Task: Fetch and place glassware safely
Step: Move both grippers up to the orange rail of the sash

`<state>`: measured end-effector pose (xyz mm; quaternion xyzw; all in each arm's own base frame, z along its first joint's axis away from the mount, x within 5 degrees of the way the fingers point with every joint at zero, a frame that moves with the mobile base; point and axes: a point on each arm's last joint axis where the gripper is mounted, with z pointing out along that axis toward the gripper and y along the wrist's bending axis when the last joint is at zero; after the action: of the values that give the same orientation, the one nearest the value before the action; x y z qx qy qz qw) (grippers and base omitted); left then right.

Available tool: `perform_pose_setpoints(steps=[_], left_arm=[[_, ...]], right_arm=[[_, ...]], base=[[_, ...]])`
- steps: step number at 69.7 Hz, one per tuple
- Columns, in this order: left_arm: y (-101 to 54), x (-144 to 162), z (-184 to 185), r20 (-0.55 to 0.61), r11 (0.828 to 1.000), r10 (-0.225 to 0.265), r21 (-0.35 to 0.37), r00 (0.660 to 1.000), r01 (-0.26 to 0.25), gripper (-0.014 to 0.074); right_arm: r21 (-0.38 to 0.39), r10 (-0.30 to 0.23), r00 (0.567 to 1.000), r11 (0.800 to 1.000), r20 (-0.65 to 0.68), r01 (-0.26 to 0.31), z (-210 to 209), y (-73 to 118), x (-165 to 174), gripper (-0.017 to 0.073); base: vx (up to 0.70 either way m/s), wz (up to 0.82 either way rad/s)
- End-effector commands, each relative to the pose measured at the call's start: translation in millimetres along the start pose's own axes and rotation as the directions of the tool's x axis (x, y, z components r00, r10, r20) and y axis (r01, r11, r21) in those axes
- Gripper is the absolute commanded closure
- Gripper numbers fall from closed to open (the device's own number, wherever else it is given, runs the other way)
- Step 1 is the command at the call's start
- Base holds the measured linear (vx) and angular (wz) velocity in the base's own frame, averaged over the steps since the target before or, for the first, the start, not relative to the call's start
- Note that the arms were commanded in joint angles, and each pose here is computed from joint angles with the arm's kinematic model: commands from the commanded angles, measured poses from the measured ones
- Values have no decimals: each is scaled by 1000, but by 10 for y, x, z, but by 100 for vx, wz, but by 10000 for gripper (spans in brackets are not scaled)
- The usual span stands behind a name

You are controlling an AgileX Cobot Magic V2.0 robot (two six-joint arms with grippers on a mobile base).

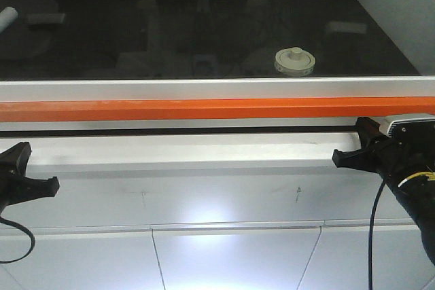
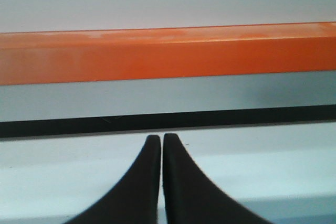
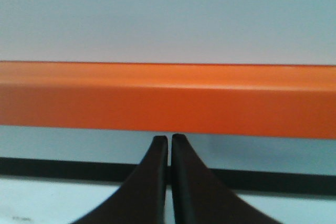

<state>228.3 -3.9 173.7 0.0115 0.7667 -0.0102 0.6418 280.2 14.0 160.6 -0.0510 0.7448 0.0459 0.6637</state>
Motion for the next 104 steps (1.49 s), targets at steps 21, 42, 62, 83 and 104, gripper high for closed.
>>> perform_pose_setpoints(steps=[21,42,62,83,104], left_arm=[[-11,-180,21,134,1000,-8,3,991,7,601],[-12,-78,82,113,1000,-8,5,994,7,601],[-13,-20,129,139,1000,-10,8,990,9,601],[-12,1,184,179,1000,-11,8,984,10,601],[-9,-97,380,207,1000,-11,9,978,9,601]], right_arm=[[8,-24,991,1000,133,23,134,-33,-286,560],[8,-25,989,1000,143,24,153,-36,-309,560],[8,-25,989,1000,144,24,153,-36,-310,560],[0,-29,989,1000,143,30,153,-28,-309,560],[-14,-37,990,999,140,39,153,-14,-306,560]], base=[[0,0],[0,0],[0,0],[0,0],[0,0]])
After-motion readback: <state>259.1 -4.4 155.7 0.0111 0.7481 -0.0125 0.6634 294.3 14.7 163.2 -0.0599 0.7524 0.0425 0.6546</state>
